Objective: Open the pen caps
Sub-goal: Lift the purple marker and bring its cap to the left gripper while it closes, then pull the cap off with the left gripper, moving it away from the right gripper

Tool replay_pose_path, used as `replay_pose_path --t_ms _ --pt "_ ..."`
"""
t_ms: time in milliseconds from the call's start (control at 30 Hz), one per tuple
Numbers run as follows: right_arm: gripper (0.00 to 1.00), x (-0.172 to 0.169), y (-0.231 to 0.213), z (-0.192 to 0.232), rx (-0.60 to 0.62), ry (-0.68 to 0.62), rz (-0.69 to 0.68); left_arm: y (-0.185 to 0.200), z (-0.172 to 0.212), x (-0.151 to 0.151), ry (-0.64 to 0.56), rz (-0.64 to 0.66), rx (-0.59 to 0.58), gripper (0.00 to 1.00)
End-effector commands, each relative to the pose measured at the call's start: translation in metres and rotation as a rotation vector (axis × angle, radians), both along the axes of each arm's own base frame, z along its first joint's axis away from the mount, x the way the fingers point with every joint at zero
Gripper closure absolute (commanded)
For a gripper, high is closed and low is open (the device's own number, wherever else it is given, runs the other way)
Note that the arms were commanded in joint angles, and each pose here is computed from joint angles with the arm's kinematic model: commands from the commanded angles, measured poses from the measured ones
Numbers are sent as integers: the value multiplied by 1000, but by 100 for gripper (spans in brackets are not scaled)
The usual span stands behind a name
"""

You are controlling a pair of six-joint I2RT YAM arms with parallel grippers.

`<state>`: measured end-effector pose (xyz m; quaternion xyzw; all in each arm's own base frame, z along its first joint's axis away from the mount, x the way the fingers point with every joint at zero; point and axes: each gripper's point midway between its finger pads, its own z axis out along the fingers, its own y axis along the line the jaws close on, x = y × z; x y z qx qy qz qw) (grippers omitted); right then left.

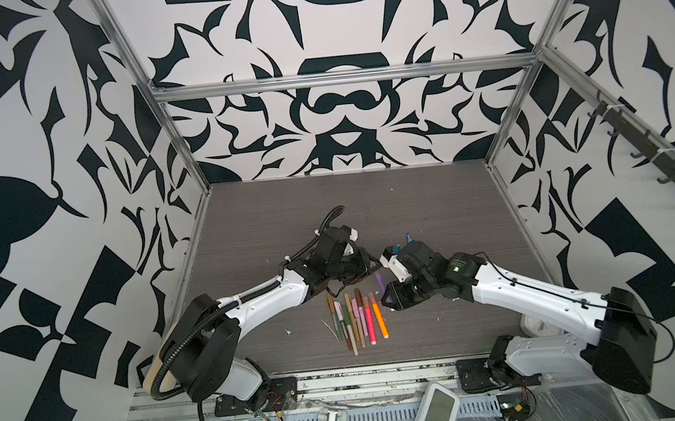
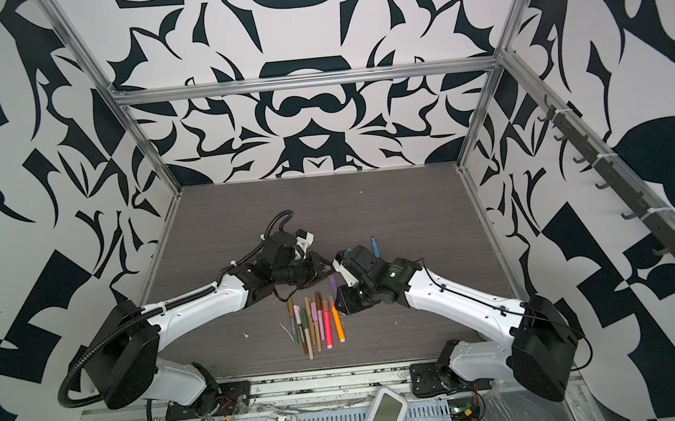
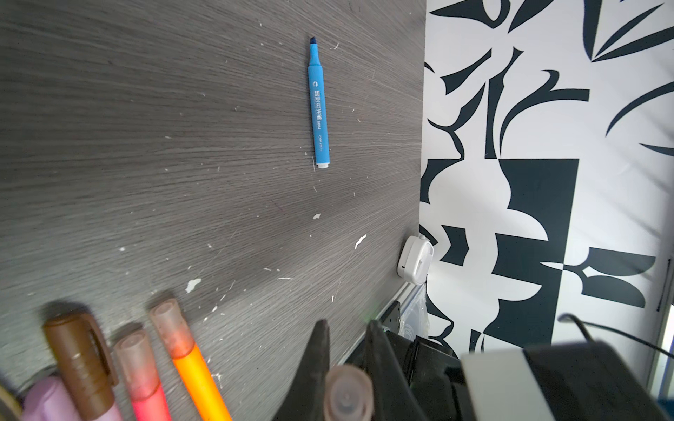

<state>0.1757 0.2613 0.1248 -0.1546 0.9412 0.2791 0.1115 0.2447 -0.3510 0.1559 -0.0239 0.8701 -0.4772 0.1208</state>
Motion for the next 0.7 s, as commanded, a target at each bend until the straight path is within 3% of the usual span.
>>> replay_pose_path --t_ms 0,67,167,300,433,533,667 --pt "67 16 12 19 65 -44 0 2 5 -6 -1 -16 -15 100" --pt "72 19 14 20 76 -43 1 1 4 -7 4 -19 -16 100" --pt "100 20 16 21 84 -46 3 3 2 -7 6 -15 -9 100" --pt "100 16 13 13 76 -21 -1 10 -2 4 -12 22 32 100" --pt "100 6 8 -7 79 33 -27 46 13 74 -63 67 122 100" --pt "100 -6 6 -22 130 67 -64 102 18 141 -76 194 197 100" --pt "100 -16 -8 -30 139 64 -111 121 19 172 -69 244 209 100"
